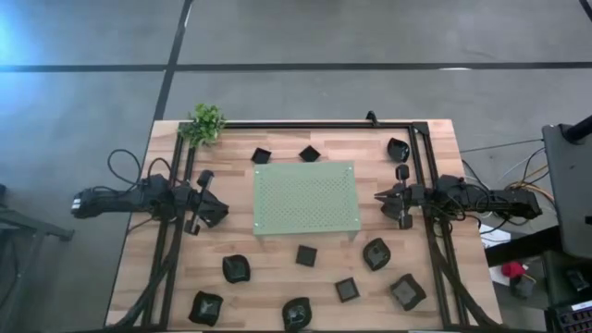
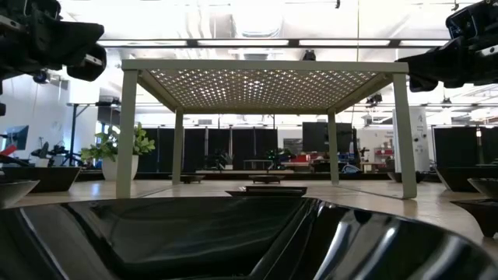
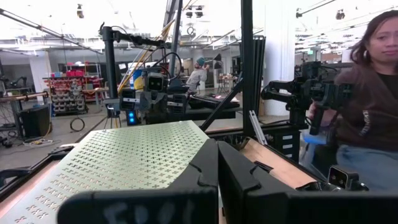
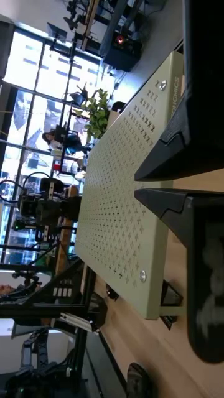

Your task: Pick & Place Mini shaped plates

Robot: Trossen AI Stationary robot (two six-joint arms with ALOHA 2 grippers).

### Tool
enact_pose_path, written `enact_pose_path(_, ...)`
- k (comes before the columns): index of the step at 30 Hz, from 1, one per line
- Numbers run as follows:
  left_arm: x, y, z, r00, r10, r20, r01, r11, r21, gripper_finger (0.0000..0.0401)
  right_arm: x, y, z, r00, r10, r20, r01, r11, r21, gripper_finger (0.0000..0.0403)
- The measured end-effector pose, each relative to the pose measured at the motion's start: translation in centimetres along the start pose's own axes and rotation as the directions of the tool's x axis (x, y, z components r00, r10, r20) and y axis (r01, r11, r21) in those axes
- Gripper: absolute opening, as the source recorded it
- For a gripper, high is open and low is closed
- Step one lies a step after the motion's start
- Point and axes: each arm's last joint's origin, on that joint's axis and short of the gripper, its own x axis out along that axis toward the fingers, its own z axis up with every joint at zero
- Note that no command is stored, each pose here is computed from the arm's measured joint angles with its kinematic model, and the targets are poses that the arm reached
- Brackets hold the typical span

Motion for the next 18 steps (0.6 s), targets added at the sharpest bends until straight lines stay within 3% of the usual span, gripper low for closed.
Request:
enact_pose_path(12,0.0,0.0,0.0,1.0,0.0,0.0,0.0,1.0,0.0,0.0,0.0,-0.01,0.05,1.0,-0.001,0.005,0.001,0.999,-0.049,0.0027)
enact_pose_path(18,0.0,0.0,0.0,1.0,0.0,0.0,0.0,1.0,0.0,0.0,-0.03,-0.09,0.7,0.997,-0.01,0.072,0.017,0.995,-0.1,0.0027)
